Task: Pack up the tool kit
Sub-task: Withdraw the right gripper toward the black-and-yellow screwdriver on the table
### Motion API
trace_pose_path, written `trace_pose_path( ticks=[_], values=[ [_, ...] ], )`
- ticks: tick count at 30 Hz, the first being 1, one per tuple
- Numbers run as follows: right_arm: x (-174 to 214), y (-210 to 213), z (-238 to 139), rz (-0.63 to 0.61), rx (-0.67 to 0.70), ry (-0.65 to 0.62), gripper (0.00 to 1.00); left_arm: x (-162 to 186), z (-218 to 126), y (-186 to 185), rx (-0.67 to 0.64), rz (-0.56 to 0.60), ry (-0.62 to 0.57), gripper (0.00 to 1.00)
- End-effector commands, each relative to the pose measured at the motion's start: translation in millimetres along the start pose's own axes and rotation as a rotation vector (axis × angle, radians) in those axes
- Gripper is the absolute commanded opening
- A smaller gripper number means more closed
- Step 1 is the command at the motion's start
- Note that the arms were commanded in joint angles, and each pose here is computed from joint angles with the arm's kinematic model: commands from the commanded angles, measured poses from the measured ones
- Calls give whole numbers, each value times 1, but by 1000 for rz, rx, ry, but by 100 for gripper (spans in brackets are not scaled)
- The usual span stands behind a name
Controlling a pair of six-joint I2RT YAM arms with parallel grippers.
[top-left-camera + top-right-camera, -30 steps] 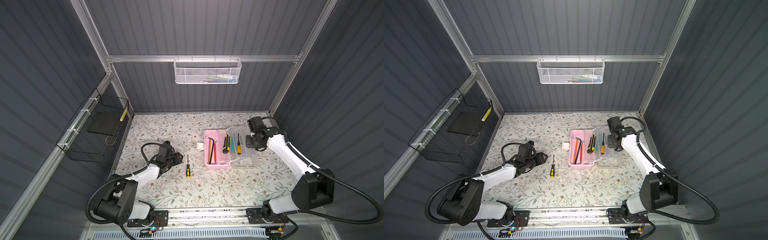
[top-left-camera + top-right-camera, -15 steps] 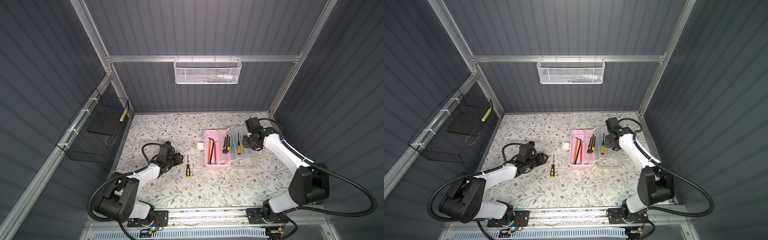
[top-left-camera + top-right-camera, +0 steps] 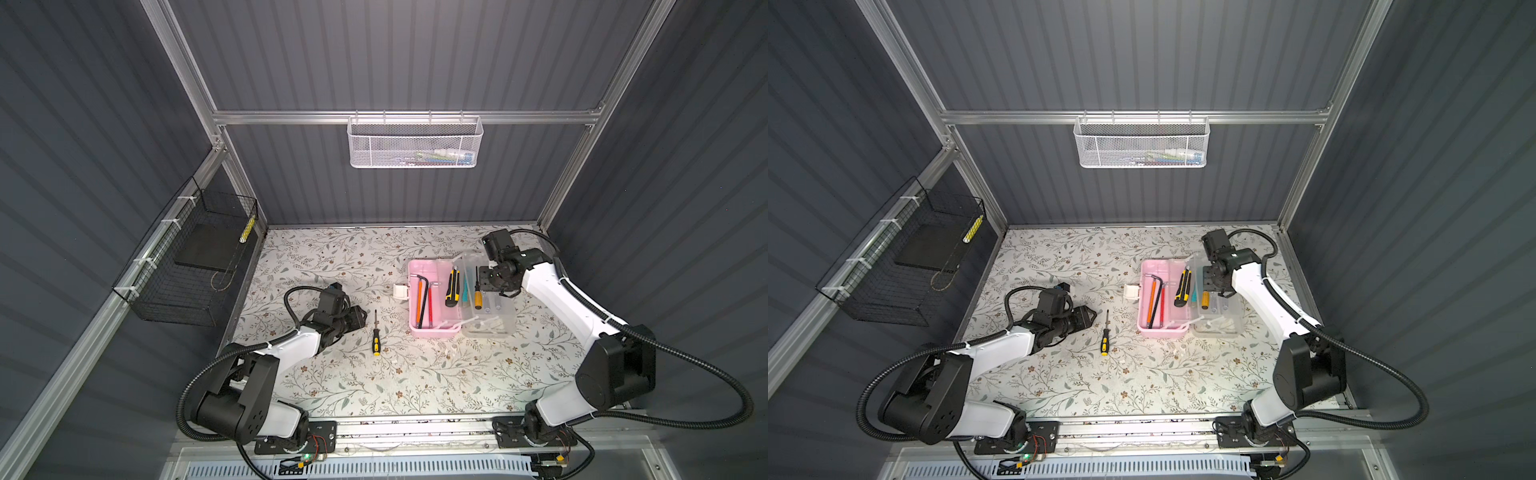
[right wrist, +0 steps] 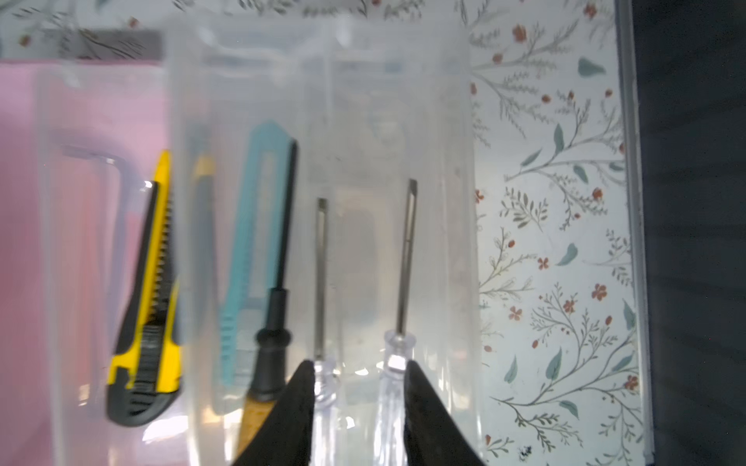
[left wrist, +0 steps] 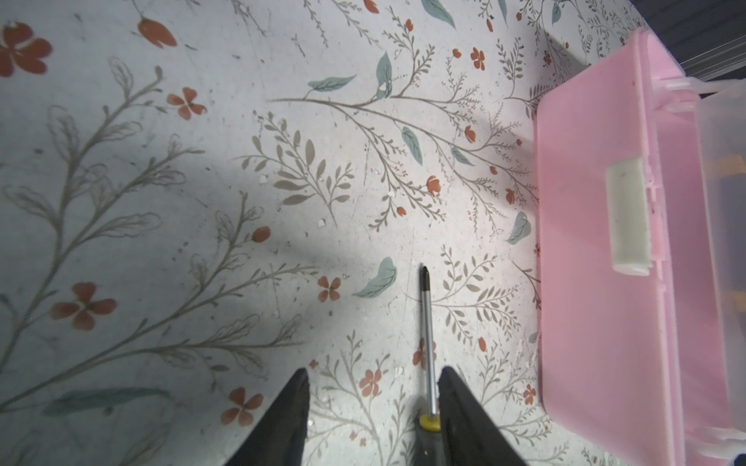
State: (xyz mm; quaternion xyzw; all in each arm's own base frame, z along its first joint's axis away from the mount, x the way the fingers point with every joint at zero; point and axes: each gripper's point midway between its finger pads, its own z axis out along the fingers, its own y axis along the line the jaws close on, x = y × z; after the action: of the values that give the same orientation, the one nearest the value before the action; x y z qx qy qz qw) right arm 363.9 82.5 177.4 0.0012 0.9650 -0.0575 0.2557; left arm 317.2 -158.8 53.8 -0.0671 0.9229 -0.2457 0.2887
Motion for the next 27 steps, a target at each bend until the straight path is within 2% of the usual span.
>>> trace_pose_path(
  ticks=[1, 6, 9, 13, 17, 21, 24, 27],
  values=[
    [-17, 20, -36, -64, 1, -79, 38, -10, -2, -10, 30, 4, -23, 53],
    [-31, 88, -70, -157, -131, -166, 40, -10, -5, -10, 32, -1, -28, 53],
    [-25, 141, -80, -216, -252, -169, 46, -10, -8, -10, 35, -11, -36, 53],
    [1, 214, -83, -319, -374, -114, 53, -8, -12, -11, 45, -18, -42, 53],
    [39, 272, -74, -397, -468, -26, 54, -7, -17, -12, 62, -27, -49, 54],
    [71, 307, -63, -440, -532, 54, 55, -11, -22, -9, 135, -105, -48, 57],
    [89, 317, -52, -462, -540, 110, 58, -13, -27, 1, 185, -186, -40, 57],
    [105, 326, -42, -461, -576, 164, 57, -15, -32, 17, 185, -241, -45, 57]
  ],
)
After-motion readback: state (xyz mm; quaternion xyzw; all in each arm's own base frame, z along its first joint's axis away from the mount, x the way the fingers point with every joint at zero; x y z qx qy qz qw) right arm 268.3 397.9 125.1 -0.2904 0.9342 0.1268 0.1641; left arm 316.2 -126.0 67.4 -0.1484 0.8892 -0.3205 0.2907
